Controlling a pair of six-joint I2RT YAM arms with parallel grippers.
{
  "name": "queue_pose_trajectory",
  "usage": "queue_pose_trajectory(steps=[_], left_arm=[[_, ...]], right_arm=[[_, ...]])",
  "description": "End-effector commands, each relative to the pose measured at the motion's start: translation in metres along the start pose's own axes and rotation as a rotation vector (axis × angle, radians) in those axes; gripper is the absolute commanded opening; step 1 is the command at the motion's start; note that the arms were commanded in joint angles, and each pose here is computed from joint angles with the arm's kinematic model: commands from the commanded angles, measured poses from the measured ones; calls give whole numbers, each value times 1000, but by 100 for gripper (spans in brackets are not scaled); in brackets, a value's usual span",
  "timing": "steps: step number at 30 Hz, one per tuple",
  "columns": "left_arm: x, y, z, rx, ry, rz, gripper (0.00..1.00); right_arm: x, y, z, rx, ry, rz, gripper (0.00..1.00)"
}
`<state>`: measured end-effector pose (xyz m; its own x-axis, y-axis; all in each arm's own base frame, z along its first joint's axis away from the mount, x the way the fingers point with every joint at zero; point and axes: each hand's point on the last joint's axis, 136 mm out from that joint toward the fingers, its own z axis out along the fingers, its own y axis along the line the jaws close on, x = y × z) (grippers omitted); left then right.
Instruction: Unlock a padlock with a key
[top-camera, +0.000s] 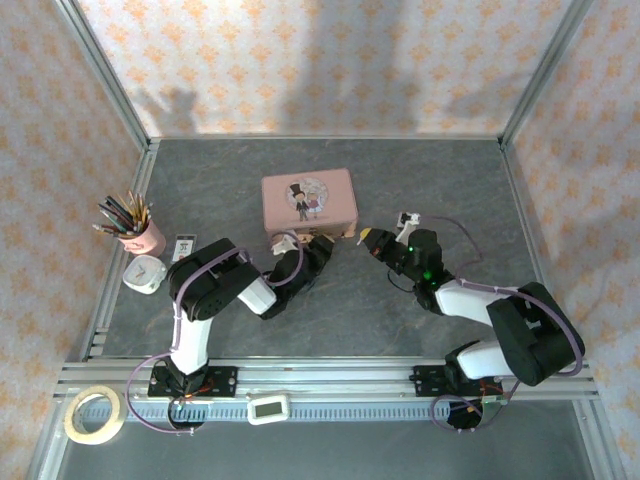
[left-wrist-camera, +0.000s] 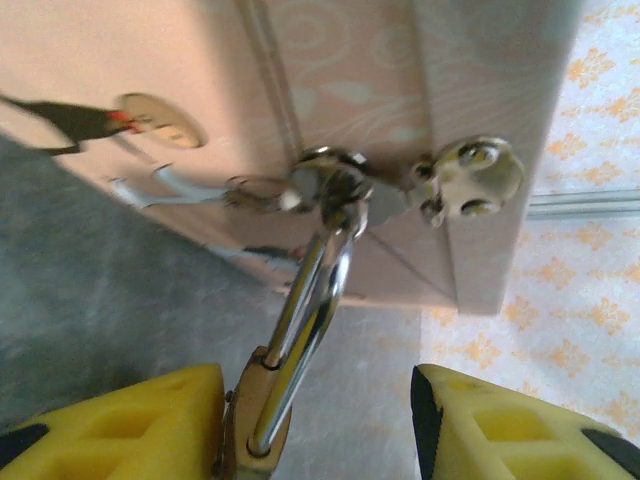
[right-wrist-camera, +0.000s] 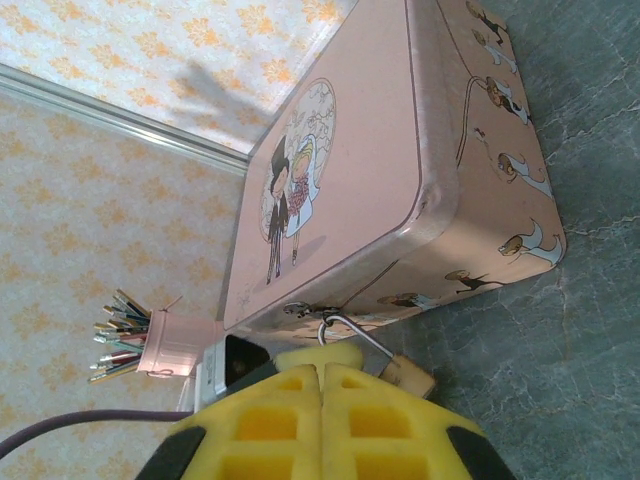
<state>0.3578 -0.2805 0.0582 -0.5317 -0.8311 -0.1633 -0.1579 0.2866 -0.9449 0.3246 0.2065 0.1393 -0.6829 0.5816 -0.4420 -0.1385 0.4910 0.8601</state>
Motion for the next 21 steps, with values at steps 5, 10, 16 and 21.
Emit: queue_pose_trajectory(steps=[5, 10, 16, 21], left_arm=[[10, -76, -31, 222, 112, -48, 51], [8, -93, -35, 237, 113, -24, 51], [2, -94, -44, 232, 87, -6, 51], [14, -108, -39, 292, 146, 10, 50]], right_arm=[[-3, 23, 8, -66, -16, -17, 0], [2, 41, 16, -124, 0, -6, 0], [0, 49, 14, -146, -12, -8, 0], [-1, 55, 13, -170, -20, 18, 0]])
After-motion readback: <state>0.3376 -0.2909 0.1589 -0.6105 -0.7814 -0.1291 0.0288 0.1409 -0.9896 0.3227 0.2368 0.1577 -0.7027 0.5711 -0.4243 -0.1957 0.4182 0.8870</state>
